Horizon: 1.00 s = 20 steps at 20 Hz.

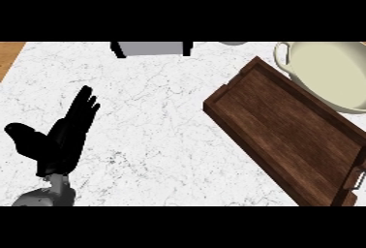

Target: Pick the pear from the tray and place it in the pot

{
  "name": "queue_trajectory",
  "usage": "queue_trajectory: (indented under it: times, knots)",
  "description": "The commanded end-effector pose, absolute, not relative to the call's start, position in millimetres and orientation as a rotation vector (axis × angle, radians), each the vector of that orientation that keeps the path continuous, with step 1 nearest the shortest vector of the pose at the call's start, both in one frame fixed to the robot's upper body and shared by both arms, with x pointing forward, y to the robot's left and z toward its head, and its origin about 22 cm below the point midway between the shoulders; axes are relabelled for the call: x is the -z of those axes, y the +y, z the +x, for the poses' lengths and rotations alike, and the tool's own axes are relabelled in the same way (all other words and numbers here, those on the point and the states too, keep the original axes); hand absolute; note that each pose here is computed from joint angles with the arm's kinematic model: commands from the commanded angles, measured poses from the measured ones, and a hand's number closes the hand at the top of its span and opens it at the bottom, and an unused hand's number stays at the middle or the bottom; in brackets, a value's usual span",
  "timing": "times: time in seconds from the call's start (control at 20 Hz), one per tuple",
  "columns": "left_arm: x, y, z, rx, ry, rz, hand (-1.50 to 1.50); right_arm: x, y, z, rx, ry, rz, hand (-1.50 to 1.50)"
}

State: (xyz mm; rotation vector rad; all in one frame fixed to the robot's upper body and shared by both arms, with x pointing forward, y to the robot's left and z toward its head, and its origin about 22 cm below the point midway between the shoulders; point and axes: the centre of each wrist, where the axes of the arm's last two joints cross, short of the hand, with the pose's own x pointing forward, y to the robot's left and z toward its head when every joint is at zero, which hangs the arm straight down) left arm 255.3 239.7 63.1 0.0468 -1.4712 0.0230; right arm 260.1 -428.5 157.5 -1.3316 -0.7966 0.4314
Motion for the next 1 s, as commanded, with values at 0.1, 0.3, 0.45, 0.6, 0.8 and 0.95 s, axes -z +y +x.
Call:
queue_trajectory:
  times: [0.1, 0.3, 0.45, 0.6, 0.8, 0.95]
  knots:
    - [-73.7, 237.7, 269.3, 0.011, -1.461, 0.027, 0.00, -248.8, -428.6, 236.2, -0.324, -0.953, -1.526, 1.50]
    - [-51.5, 237.3, 258.4, 0.016, -1.457, 0.019, 0.00, -278.8, -419.4, 235.1, -0.342, -1.132, -1.536, 1.50]
    - [-55.6, 225.9, 263.6, 0.011, -1.473, 0.018, 0.00, -295.8, -408.4, 248.1, -0.302, -1.241, -1.525, 1.50]
    - [-59.9, 219.9, 264.3, 0.019, -1.475, 0.006, 0.00, -311.9, -405.2, 274.5, -0.286, -1.228, -1.519, 1.50]
    - [-54.2, 247.1, 262.5, 0.039, -1.479, 0.012, 0.00, -338.1, -412.9, 293.9, -0.270, -1.183, -1.473, 1.50]
    - [-59.6, 225.1, 284.5, 0.015, -1.468, 0.007, 0.00, -328.4, -397.3, 325.5, -0.236, -1.152, -1.461, 1.50]
